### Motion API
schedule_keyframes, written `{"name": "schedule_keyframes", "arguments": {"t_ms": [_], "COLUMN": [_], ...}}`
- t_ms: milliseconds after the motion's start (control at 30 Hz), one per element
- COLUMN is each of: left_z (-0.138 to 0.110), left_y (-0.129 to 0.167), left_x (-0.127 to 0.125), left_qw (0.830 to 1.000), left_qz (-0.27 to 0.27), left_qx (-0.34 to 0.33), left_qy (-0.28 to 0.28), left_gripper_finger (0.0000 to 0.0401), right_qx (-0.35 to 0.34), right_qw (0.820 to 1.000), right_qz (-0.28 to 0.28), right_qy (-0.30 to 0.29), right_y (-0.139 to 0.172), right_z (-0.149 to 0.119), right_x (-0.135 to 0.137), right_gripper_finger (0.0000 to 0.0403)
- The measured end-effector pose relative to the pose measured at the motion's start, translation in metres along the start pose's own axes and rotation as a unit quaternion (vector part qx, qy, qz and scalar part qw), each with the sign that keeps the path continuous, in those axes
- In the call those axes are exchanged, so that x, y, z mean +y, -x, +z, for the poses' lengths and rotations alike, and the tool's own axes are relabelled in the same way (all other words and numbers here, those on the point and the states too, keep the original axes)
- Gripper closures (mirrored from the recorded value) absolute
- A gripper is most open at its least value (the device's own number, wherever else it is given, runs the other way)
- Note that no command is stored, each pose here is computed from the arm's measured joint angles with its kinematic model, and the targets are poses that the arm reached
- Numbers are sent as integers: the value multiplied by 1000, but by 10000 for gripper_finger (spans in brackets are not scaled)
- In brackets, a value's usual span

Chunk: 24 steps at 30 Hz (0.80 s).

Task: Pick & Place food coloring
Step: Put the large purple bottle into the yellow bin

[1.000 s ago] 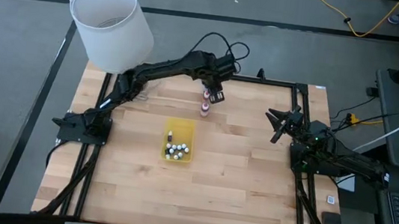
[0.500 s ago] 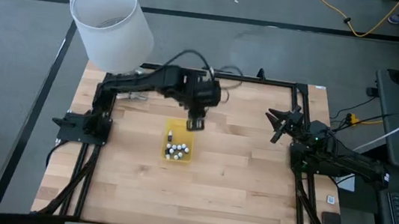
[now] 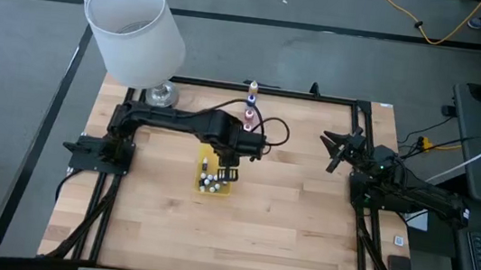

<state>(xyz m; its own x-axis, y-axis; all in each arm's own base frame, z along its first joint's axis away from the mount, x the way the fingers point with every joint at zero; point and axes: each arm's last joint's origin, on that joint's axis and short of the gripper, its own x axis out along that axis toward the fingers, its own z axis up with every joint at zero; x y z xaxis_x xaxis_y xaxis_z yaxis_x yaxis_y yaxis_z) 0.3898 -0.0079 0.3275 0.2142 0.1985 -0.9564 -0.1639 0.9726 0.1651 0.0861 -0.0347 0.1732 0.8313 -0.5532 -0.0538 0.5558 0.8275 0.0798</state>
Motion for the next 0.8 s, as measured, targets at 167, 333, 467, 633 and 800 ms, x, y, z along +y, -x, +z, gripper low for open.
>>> {"name": "schedule_keyframes", "arguments": {"t_ms": [167,333,467,633,800], "left_z": [-3,-11,-13,-17,-19], "left_y": [-18,-26,-35,-49,-62], "left_x": [4,7,7,5,2], "left_qw": [1000,1000,1000,999,999], "left_qz": [5,7,-16,-25,-26], "left_qx": [16,23,1,6,5], "left_qy": [7,14,24,31,29], "left_gripper_finger": [277,280,283,278,283], "right_qx": [0,0,0,0,0], "right_qw": [1000,1000,1000,1000,1000], "right_qz": [0,0,0,0,0], "right_qy": [0,0,0,0,0], "right_y": [0,0,0,0,0], "right_z": [0,0,0,0,0], "right_x": [0,0,0,0,0], "right_gripper_finger": [297,297,297,297,297]}}
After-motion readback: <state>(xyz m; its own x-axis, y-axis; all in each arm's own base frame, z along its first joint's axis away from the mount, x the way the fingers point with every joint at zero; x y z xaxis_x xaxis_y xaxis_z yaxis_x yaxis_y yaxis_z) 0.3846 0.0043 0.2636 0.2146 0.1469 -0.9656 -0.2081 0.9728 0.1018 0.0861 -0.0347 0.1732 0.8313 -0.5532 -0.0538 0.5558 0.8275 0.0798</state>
